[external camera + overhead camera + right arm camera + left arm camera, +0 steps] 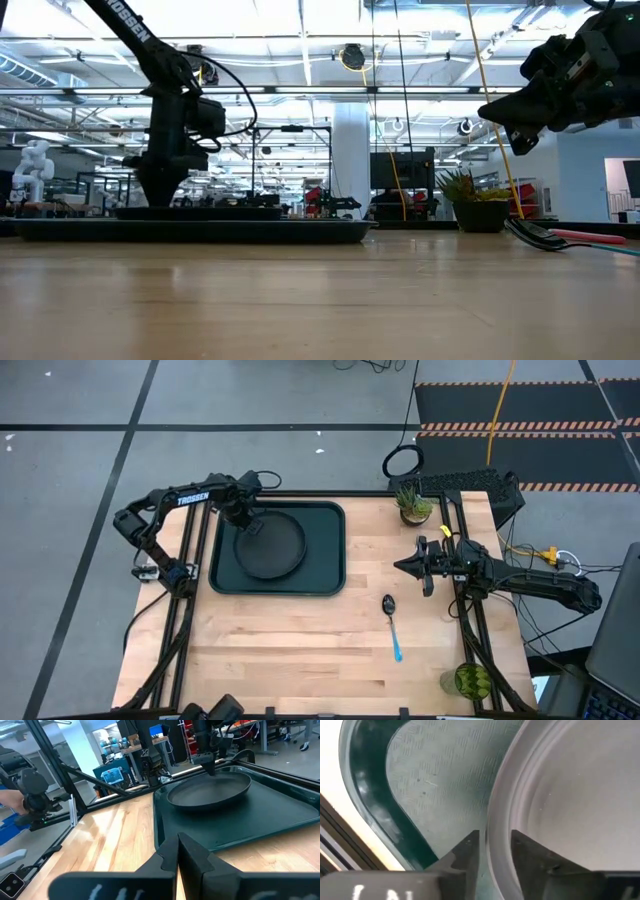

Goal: Pick and place plate/cup/fork/spoon on tray
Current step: Put the black plate on the black tray, then move the black tray to the center of the table

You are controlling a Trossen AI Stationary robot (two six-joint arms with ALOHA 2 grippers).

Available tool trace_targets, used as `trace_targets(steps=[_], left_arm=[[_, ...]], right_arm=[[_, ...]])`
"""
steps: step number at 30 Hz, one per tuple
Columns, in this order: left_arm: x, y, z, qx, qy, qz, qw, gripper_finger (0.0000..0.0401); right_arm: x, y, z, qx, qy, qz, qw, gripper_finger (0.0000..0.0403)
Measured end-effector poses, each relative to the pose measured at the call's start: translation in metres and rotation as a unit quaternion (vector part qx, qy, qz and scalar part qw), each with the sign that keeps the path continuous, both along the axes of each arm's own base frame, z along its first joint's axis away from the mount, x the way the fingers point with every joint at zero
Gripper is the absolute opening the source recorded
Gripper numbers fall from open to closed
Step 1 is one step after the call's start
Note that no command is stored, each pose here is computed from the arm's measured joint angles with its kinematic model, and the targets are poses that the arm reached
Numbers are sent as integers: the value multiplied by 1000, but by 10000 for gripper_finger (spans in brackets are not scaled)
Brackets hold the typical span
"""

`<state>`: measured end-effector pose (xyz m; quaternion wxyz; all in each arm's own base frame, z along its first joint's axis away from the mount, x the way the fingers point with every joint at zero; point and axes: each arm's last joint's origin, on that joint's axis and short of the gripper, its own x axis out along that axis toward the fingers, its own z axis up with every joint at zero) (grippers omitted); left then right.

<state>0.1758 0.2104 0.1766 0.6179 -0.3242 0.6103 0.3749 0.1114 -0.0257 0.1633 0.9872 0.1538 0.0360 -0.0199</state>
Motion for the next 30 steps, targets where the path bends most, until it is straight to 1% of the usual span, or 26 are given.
trace_targets(steps=[5,9,13,18,22,26,28,30], left_arm=[[0,0,0,-1,-1,1,1000,171],[0,0,0,-2,-2,-9,1000,197],[0,-1,3,-12,4,-32,999,208],[5,5,23,-9,3,-49,999,209],[13,10,41,11,-12,-51,999,209],[25,7,57,35,-31,-71,996,209],[34,9,69,60,-53,-79,994,209],[45,12,82,98,-86,-86,988,209]], right_arm=[[0,0,0,0,0,0,1000,0],[0,0,0,0,0,0,1000,0],[0,0,1,-1,-3,0,1000,0],[0,0,6,-9,-28,0,1000,0],[0,0,9,-14,-45,0,999,0],[0,0,12,-13,-58,0,998,0],[0,0,13,-15,-63,0,998,0],[0,0,13,-25,-65,0,998,0]])
